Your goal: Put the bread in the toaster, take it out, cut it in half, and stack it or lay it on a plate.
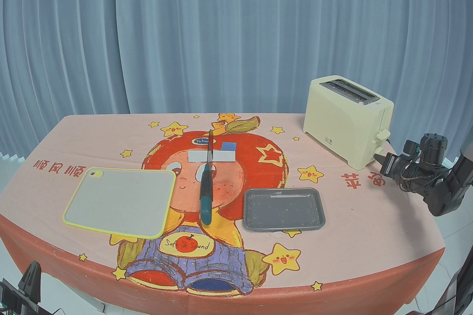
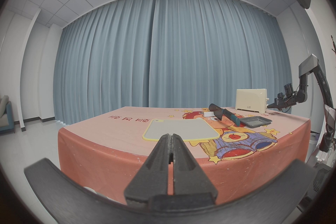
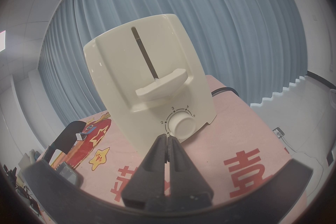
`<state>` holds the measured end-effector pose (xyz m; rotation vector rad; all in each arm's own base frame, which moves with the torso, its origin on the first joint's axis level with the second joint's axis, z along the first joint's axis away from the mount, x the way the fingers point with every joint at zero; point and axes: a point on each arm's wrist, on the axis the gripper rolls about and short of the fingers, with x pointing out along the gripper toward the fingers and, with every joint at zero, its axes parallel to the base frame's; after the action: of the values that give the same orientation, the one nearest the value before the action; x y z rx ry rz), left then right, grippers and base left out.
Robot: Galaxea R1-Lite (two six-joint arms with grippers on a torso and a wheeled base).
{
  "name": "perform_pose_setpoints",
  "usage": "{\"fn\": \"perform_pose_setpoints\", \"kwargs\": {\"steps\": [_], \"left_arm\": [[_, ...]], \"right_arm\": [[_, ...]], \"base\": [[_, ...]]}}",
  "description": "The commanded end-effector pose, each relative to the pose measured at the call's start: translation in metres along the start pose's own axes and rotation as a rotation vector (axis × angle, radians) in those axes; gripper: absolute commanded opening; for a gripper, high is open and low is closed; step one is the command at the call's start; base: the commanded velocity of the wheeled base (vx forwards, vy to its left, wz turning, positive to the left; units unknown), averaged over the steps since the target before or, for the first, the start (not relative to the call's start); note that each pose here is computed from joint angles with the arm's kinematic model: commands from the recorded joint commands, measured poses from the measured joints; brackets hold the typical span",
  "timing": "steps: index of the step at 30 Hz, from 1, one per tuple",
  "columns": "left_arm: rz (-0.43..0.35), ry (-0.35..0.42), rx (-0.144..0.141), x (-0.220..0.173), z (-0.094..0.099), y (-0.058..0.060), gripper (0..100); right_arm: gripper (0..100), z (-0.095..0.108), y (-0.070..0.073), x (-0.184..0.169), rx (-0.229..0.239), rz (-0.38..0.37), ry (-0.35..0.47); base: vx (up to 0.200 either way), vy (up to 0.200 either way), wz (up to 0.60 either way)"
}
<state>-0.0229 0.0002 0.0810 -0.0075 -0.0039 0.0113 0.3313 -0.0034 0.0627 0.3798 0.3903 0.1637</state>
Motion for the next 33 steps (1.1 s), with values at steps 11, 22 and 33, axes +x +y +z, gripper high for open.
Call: {"fn": "perform_pose_setpoints", "kwargs": {"steps": [11,22,33], "left_arm": [[0.001,0.001,0.000,0.0001,-0.0052,0.0000,0],[0.001,0.001,0.001,0.0001,-0.0052,0.0000,0],[0.001,0.001,0.001,0.0001,-0.0052,0.0000,0]], "right_arm": [[0,0.0124,0.0055,-0.0055,-0.011,0.007,-0.050],[0,0.0092,0.0014,-0.0007,-0.006,-0.002,-0.038],[0,0.0050,0.0007,0.0005,-0.003,-0.007,-0.024]], "base": [[0.000,0.000,0.00],[0.000,0.000,0.00],[0.000,0.000,0.00]]}}
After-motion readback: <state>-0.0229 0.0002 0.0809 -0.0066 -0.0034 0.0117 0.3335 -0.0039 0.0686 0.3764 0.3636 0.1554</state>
